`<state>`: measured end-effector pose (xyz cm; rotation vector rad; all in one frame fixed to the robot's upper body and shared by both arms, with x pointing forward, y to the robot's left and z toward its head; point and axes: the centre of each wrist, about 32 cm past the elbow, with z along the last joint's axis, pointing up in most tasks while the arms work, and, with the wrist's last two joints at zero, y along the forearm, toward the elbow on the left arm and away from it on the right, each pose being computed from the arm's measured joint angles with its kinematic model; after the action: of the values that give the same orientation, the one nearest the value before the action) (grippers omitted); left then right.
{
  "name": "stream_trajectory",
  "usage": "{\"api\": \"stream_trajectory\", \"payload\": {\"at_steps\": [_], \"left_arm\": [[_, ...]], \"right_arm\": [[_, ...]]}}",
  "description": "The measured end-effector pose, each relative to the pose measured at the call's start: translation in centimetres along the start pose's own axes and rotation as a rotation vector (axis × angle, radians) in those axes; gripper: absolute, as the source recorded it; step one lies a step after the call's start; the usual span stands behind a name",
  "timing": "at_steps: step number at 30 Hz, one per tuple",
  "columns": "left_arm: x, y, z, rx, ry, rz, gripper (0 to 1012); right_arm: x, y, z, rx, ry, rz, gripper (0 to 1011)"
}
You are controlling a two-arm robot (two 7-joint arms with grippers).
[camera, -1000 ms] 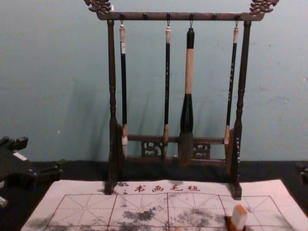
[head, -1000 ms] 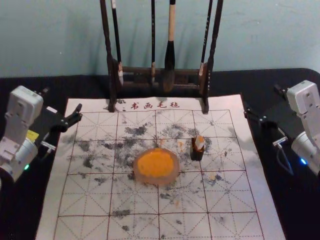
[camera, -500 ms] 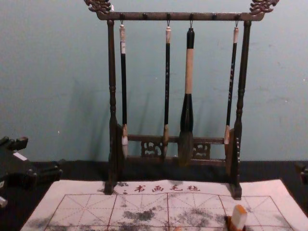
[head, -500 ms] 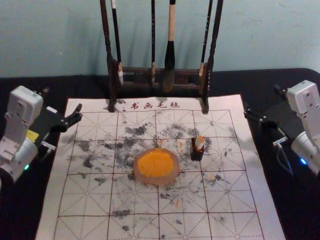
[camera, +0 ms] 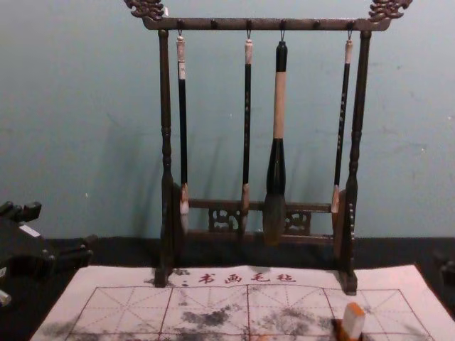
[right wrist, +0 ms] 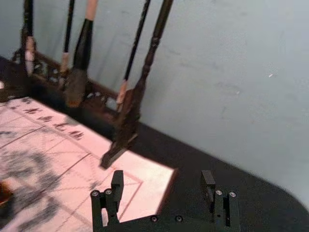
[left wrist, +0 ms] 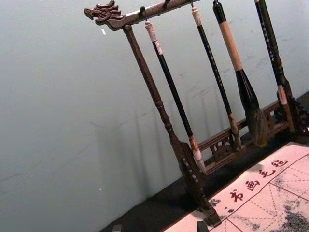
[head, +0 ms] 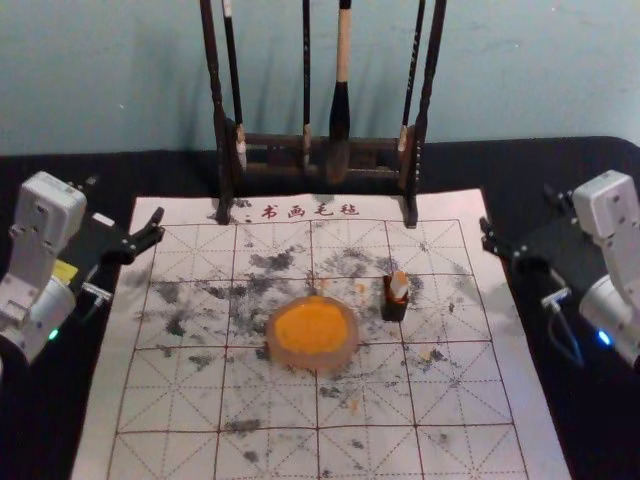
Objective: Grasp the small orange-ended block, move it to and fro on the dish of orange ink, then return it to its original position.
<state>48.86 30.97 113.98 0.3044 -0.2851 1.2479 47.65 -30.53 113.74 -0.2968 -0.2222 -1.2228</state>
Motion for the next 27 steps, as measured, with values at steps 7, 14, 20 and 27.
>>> {"api": "stream_trajectory", "payload": {"at_steps": [7,14,20,27], "left_arm": [[0.0,0.0,0.0,0.0,0.0,0.0,1001],[0.0,0.0,0.0,0.0,0.0,0.0,1001],[0.0,0.0,0.0,0.0,0.0,0.0,1001],[0.0,0.0,0.0,0.0,0.0,0.0,1001]], "right_arm": [[-2.0,-1.8,0.1,-0.036,0.081,0.094,1000],[-4.0,-2.9,0.6,-0.055,0.152,0.2,1002],[-4.9,-2.6,1.0,-0.067,0.19,0.282,1000],[-5.6,-1.2,1.3,-0.061,0.194,0.314,1000]]}}
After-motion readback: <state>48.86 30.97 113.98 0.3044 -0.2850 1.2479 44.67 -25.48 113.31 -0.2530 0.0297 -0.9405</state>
